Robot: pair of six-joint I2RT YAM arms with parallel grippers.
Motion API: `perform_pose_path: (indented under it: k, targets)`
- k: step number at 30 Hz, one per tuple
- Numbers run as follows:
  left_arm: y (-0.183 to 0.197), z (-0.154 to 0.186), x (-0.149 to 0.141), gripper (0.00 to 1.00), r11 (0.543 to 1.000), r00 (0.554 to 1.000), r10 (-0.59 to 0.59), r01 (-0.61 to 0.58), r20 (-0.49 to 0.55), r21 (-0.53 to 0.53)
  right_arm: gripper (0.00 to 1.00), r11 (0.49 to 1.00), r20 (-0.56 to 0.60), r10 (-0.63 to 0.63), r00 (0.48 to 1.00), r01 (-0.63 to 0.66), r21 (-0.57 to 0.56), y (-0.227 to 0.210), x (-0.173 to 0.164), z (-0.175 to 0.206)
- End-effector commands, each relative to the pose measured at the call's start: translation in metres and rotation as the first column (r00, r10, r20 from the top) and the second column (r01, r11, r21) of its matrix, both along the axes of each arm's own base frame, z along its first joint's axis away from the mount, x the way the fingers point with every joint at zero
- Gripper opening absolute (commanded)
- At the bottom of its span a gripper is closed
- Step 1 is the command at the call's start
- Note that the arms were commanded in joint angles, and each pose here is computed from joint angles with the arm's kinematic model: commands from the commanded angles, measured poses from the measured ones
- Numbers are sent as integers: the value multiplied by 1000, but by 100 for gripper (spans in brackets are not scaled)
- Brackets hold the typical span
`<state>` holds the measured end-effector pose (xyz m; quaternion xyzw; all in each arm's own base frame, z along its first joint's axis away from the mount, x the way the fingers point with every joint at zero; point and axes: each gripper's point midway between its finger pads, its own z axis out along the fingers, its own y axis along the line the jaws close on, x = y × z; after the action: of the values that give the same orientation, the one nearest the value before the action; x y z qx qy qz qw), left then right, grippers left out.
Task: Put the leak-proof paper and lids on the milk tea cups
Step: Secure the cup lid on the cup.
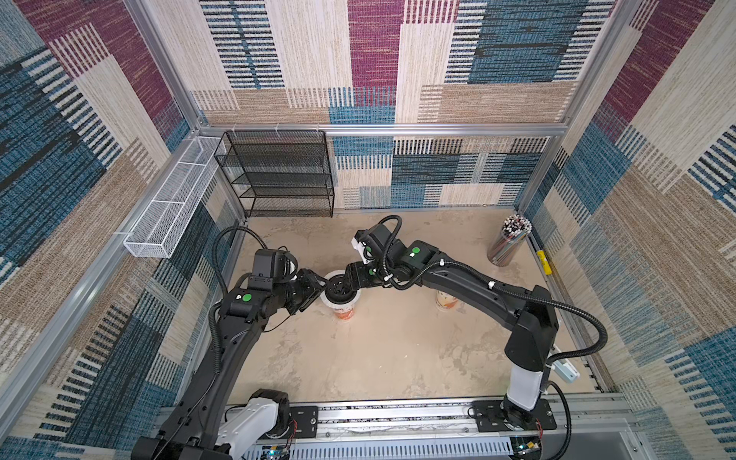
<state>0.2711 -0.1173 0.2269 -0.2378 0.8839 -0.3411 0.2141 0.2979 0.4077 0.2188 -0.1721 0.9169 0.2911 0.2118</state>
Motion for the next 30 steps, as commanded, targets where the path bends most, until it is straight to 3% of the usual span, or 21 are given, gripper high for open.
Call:
perform_pose_path:
  k: [1, 4, 7, 10, 12, 14, 17, 30]
  targets:
    - [5, -2, 0, 50, 999, 1000, 5, -5, 3, 36, 73, 1000, 91, 0, 996, -2, 17, -5, 5, 24]
    - [11, 0, 3, 51, 999, 1000, 21, -22, 11, 40, 78, 997, 218, 57, 974, -66, 31, -6, 7, 43]
    - [21, 5, 10, 52, 998, 999, 42, -43, 27, 38, 81, 986, 427, 160, 890, -168, -18, -11, 9, 58]
    - [27, 11, 18, 52, 999, 998, 42, -43, 42, 20, 84, 931, 657, 337, 675, -342, -127, -13, -4, 68]
    - [26, 11, 21, 53, 999, 999, 32, -32, 40, 6, 90, 869, 727, 440, 527, -453, -198, -9, -19, 74]
    - [25, 10, 22, 53, 1000, 999, 29, -29, 40, -2, 91, 817, 715, 517, 471, -519, -249, -4, -27, 64]
    - [25, 8, 22, 53, 999, 998, 33, -33, 46, -17, 92, 786, 693, 556, 459, -562, -258, 5, -29, 51]
    - [22, -3, 19, 54, 999, 999, 32, -31, 29, -40, 96, 778, 643, 574, 507, -582, -235, 22, -20, 24]
